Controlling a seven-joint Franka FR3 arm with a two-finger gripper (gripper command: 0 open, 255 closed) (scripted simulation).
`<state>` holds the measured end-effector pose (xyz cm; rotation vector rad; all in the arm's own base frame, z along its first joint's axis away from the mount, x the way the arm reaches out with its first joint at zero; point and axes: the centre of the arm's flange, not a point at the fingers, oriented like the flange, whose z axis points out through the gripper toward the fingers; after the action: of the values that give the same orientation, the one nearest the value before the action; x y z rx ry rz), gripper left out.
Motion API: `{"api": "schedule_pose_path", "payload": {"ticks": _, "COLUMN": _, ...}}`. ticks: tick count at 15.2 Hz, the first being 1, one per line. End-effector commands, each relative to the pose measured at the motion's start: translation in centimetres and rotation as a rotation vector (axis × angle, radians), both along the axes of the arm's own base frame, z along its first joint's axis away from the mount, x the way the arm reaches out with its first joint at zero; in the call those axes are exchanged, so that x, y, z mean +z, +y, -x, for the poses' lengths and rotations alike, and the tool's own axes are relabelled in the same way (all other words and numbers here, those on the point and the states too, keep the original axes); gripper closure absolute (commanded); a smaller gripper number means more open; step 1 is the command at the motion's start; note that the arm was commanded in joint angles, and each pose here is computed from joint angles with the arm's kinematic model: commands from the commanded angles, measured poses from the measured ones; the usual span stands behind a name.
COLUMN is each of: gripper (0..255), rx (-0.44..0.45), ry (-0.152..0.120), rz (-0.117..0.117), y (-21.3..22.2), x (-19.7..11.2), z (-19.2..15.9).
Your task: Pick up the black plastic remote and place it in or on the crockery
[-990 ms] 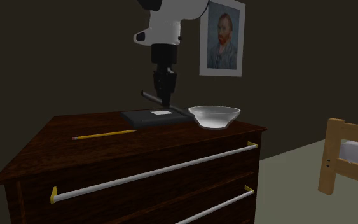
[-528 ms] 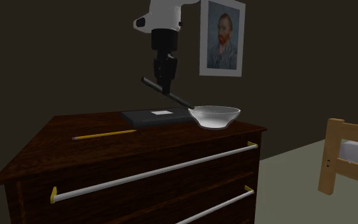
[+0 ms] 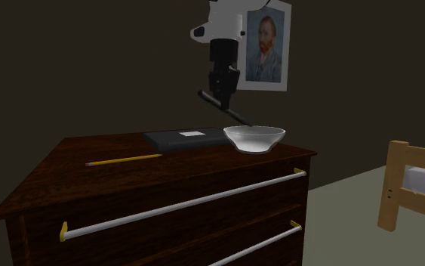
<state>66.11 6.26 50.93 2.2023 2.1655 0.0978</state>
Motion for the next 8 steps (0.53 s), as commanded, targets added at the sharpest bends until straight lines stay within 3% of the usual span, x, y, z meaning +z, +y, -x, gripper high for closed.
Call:
{"api": "schedule_pose_path", "payload": {"ticks": 1, "gripper": 255, "rx": 0.001, "ry": 0.0, "rz": 0.0, "y": -3.1, "x": -0.5, "z": -0.2}}
{"api": "schedule_pose_path", "payload": {"ticks": 8, "gripper": 255, "rx": 0.001, "ry": 0.0, "rz": 0.0, "y": -10.6, "x": -1.4, "z": -1.2}}
